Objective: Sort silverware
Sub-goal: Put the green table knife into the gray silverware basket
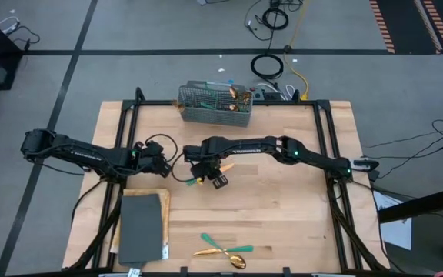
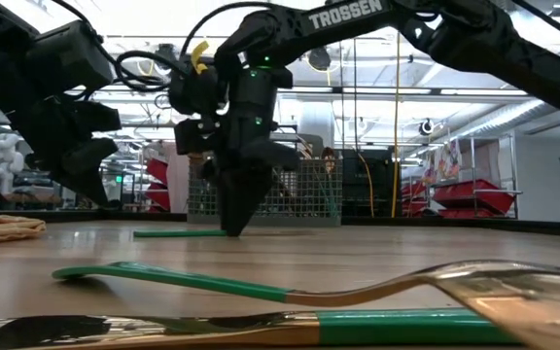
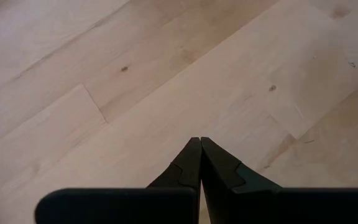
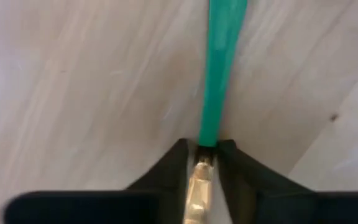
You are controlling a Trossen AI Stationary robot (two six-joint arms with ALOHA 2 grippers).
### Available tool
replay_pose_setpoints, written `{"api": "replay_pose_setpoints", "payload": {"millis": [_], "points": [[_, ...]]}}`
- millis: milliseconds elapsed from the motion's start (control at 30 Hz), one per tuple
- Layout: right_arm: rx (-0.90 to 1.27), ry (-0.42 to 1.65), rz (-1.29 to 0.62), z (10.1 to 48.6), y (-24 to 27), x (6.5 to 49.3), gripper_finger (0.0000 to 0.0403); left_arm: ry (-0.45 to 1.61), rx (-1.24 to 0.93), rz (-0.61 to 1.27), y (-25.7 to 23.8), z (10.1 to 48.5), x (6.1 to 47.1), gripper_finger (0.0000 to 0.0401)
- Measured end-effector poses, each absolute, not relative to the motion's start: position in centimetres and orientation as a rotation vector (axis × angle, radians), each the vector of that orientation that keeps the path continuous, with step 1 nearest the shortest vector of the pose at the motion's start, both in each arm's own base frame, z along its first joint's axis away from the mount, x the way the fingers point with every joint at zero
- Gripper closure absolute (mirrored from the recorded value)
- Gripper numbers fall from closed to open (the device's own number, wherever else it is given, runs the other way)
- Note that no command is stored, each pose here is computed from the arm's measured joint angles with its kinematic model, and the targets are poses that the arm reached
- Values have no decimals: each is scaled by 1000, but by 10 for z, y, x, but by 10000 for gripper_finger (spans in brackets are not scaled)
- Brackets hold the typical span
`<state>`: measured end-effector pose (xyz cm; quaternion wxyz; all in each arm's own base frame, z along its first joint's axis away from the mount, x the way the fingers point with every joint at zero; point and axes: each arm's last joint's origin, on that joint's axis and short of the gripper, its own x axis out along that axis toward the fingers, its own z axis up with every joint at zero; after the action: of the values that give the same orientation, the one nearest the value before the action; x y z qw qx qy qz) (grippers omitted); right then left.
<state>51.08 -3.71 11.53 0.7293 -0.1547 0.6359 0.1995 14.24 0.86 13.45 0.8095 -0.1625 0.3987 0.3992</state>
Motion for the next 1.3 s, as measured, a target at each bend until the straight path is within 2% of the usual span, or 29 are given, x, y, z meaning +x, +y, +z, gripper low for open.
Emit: {"api": "replay_pose_setpoints", "payload": {"millis": [133, 300, 667, 1000, 1300], "points": [[-334, 1417, 480, 106, -39, 510, 390, 853, -347, 854, 9, 134, 142, 390], [-358, 1415, 483, 110, -36, 510, 399, 854, -347, 854, 9, 134, 142, 390], [-362, 1391, 418, 156, -33, 501, 402, 851, -351, 856, 9, 134, 142, 390], [-369, 1420, 386, 166, -42, 495, 403, 850, -350, 858, 9, 134, 142, 390], [-320, 1316, 318, 213, -72, 484, 403, 849, -352, 858, 9, 134, 142, 390]]}}
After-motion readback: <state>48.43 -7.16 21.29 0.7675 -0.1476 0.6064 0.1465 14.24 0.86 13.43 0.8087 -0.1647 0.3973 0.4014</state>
